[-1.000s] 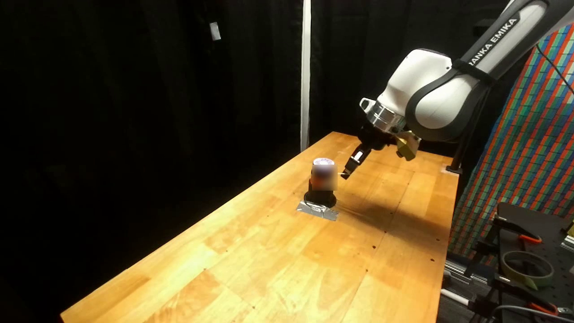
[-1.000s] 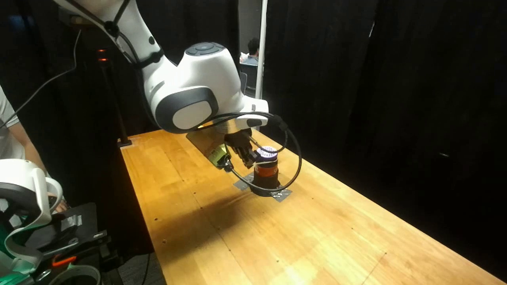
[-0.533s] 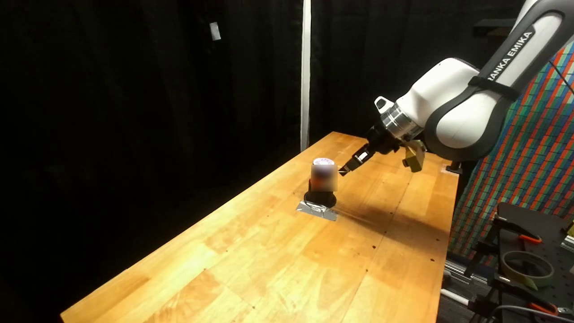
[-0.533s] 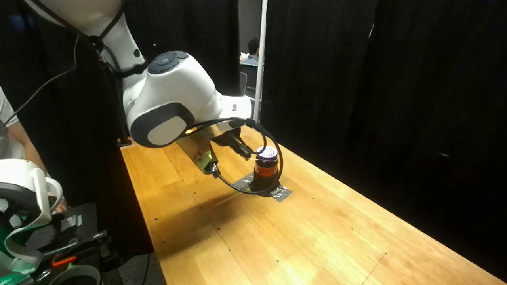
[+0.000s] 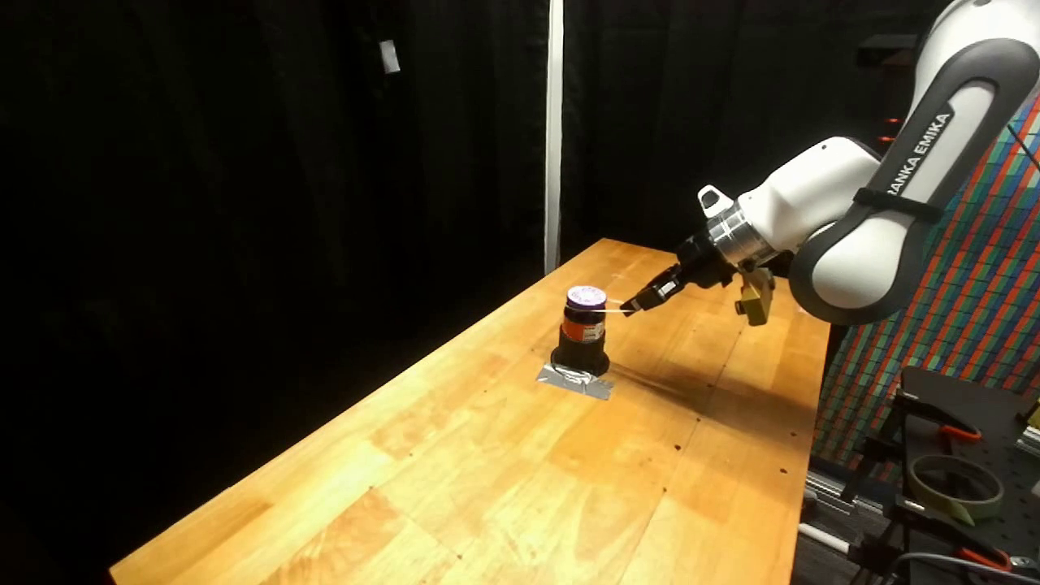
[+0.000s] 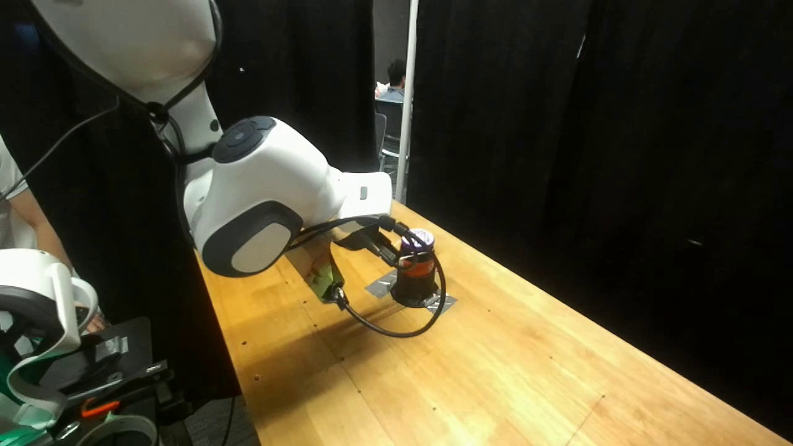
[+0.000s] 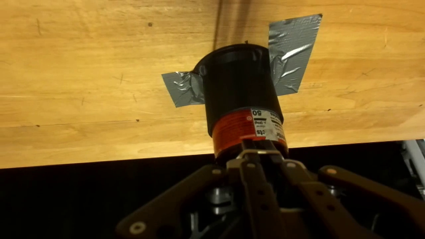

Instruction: Put the elastic around the bottle

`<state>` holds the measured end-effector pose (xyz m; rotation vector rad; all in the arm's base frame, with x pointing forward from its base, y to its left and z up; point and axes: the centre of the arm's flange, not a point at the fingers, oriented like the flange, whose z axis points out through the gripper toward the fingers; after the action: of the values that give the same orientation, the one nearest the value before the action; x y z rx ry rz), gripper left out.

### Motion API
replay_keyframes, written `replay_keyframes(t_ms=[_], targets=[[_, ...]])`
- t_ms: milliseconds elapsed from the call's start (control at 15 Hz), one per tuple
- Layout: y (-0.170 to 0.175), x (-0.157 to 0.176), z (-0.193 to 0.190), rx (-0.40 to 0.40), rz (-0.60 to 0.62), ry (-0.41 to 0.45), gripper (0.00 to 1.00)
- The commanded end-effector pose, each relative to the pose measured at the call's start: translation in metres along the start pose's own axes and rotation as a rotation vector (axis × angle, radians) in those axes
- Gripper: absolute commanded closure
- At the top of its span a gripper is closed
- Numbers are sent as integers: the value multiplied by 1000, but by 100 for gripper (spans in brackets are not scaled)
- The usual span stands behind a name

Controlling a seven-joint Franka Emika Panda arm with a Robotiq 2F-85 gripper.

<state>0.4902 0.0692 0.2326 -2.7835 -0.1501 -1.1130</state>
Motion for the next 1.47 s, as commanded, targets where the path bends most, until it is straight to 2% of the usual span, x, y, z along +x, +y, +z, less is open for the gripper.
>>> replay_keyframes(t_ms=[0, 467, 1133, 1200, 1267, 1333, 1400], targets=[[3, -11, -4, 21, 28, 79, 87], [5, -23, -6, 13, 33, 221, 87], [-4, -16, -10, 50, 10, 318, 87], [-4, -14, -11, 50, 8, 312, 62], [-3, -13, -9, 76, 13, 248, 61], [-7, -18, -7, 43, 6, 263, 79], [-8, -19, -6, 54, 6, 249, 72]])
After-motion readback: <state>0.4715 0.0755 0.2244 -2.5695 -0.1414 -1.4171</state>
